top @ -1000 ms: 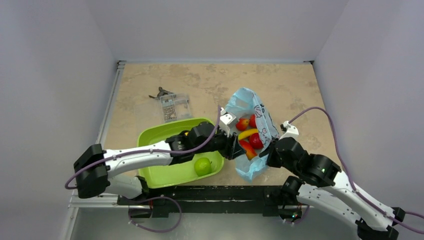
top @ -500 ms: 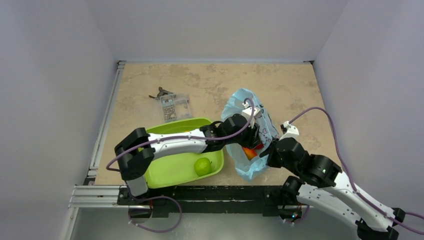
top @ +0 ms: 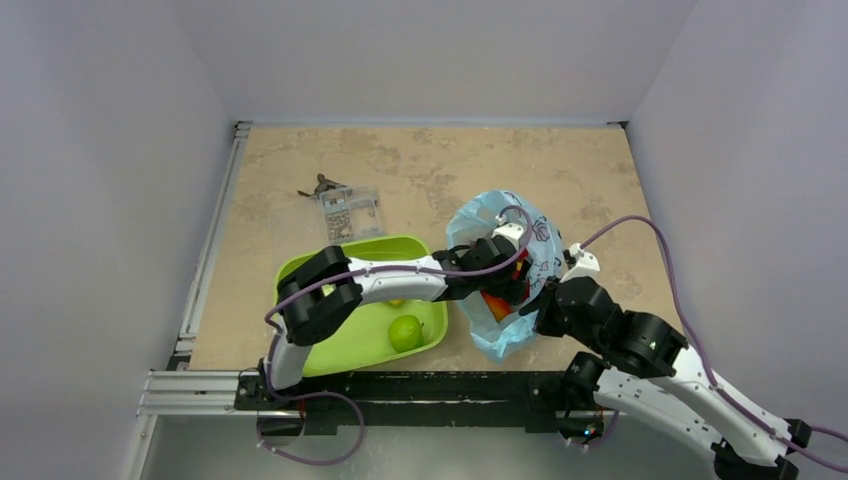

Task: Take the fake fruits out of the plastic bag
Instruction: Take out the fake fruit from the plastic bag.

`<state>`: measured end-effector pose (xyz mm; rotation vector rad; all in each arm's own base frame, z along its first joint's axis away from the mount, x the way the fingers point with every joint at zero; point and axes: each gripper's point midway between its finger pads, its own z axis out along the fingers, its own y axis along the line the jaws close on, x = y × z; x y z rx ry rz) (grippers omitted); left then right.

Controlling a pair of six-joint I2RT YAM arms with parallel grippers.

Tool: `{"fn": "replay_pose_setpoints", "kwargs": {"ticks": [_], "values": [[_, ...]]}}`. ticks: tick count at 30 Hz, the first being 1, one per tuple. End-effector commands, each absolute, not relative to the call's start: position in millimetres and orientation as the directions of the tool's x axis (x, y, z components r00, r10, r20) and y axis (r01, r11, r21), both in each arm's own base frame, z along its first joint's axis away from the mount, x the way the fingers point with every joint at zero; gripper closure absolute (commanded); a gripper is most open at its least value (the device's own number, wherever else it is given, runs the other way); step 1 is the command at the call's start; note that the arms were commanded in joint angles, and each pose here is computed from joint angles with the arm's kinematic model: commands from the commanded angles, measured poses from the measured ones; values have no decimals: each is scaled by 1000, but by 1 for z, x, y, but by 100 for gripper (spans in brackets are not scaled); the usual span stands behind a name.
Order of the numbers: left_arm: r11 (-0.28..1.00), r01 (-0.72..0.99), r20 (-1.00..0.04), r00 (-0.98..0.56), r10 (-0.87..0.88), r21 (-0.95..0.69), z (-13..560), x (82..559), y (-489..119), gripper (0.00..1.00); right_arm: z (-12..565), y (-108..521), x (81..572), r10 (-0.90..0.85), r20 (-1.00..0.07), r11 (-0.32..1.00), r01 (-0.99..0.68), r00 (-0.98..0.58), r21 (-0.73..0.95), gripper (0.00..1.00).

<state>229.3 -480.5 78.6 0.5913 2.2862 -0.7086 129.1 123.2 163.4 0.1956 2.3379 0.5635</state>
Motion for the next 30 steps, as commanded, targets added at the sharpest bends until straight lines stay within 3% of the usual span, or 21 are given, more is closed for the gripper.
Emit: {"fn": "replay_pose_setpoints", "kwargs": {"ticks": [1, 4, 9, 15, 19, 30], "values": [[763, 544, -706, -688, 166, -350, 79, 237, -498, 19, 177, 128, 129, 305, -620, 872, -50, -722, 487, 96], [765, 532, -693, -703, 159, -364, 69, 235, -501, 24, 179, 128, 130, 304, -626, 872, -54, -718, 487, 96], [746, 550, -687, -705, 175, -374, 69, 231, -503, 49, 178, 129, 130, 305, -624, 871, -54, -719, 489, 95], [694, 596, -713, -680, 170, -403, 113, 224, -495, 75, 178, 127, 131, 309, -628, 873, -50, -714, 486, 96], [654, 622, -733, -664, 148, -432, 150, 215, -486, 85, 180, 125, 132, 303, -641, 878, -55, -705, 475, 96], [585, 664, -761, -638, 118, -466, 226, 188, -445, 90, 181, 126, 138, 283, -663, 890, -67, -693, 451, 100]]}}
